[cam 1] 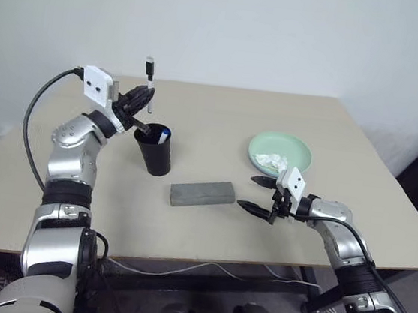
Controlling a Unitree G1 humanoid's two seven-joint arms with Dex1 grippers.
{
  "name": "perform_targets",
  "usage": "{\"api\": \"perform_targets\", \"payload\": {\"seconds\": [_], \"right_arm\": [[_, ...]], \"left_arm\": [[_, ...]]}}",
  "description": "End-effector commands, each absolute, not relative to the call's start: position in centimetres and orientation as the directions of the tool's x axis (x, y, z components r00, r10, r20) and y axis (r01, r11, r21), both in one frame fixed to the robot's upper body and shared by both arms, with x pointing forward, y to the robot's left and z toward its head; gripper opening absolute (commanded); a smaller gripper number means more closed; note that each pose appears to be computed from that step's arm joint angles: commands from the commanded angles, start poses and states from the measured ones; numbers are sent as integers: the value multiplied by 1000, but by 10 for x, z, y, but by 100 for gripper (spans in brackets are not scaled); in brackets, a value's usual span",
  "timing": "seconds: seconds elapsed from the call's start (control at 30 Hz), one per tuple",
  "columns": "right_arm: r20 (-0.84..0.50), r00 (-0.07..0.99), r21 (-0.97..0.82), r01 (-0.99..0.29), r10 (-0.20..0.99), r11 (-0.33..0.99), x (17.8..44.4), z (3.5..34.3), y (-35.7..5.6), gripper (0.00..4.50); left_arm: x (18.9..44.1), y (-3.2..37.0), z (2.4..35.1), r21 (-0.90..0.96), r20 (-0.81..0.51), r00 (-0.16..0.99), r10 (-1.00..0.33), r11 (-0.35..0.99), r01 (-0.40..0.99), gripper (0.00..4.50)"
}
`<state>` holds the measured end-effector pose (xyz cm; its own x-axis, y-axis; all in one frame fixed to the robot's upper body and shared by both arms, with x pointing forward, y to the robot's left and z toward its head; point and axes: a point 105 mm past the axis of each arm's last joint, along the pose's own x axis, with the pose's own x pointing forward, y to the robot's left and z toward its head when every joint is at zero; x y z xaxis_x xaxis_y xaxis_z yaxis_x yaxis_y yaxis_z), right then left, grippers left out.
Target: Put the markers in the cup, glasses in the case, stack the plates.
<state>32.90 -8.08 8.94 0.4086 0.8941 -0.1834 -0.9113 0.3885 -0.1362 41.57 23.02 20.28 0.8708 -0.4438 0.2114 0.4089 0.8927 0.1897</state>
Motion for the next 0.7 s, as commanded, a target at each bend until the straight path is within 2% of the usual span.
{"api": "perform_targets", "payload": {"seconds": [0.03, 0.7], "right_arm": [[-152, 403, -187, -908, 902, 374, 334, 108, -79, 420], [-145, 407, -191, -906, 902, 378, 336, 110, -79, 420]], "left_arm": [[417, 234, 202, 199, 243, 881, -406, 910, 364, 4], [411, 236, 170, 172, 180, 899, -401, 912, 372, 4]]}}
